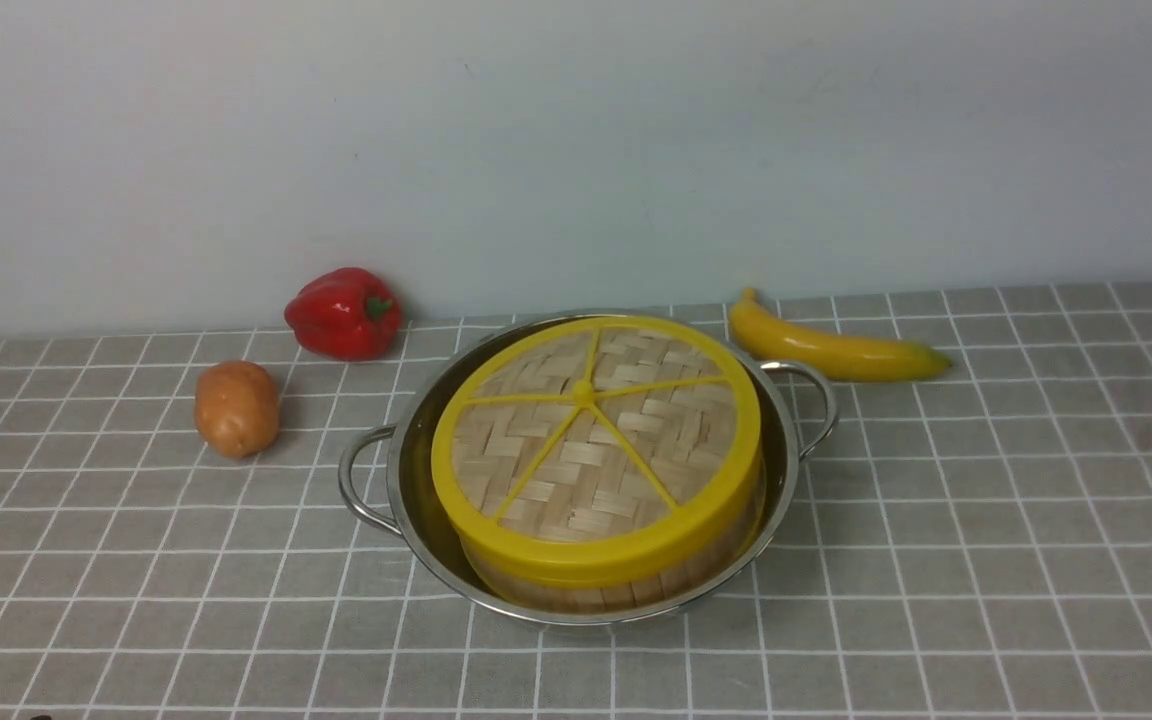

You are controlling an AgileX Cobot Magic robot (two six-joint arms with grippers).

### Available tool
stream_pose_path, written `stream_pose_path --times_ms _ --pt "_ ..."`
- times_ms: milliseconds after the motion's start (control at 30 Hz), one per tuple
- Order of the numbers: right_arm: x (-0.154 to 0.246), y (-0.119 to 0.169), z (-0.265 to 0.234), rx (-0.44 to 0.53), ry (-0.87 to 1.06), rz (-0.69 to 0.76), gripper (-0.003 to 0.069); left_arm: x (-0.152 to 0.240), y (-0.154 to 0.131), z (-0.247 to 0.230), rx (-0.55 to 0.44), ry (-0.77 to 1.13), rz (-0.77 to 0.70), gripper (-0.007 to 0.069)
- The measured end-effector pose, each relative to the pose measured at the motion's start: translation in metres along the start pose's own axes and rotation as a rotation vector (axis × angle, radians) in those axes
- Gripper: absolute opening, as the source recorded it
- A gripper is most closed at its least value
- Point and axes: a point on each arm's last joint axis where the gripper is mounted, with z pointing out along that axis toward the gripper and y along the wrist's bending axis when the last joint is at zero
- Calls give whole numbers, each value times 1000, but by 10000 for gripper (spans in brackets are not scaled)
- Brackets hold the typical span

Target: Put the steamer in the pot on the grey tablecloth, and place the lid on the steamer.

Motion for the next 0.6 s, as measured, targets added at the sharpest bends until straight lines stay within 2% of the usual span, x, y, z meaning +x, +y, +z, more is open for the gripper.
stream_pose_path --times_ms 200,367,500,600 --pt "6 -10 -3 105 22 -111 -1 0 0 0 0 0 0 243" --pt "39 -24 -21 170 114 -156 5 0 0 0 0 0 0 243" --pt "69 -44 -51 196 74 -131 15 0 0 0 0 0 0 243" --pt "109 -71 -90 246 -8 -5 31 0 0 0 0 0 0 243"
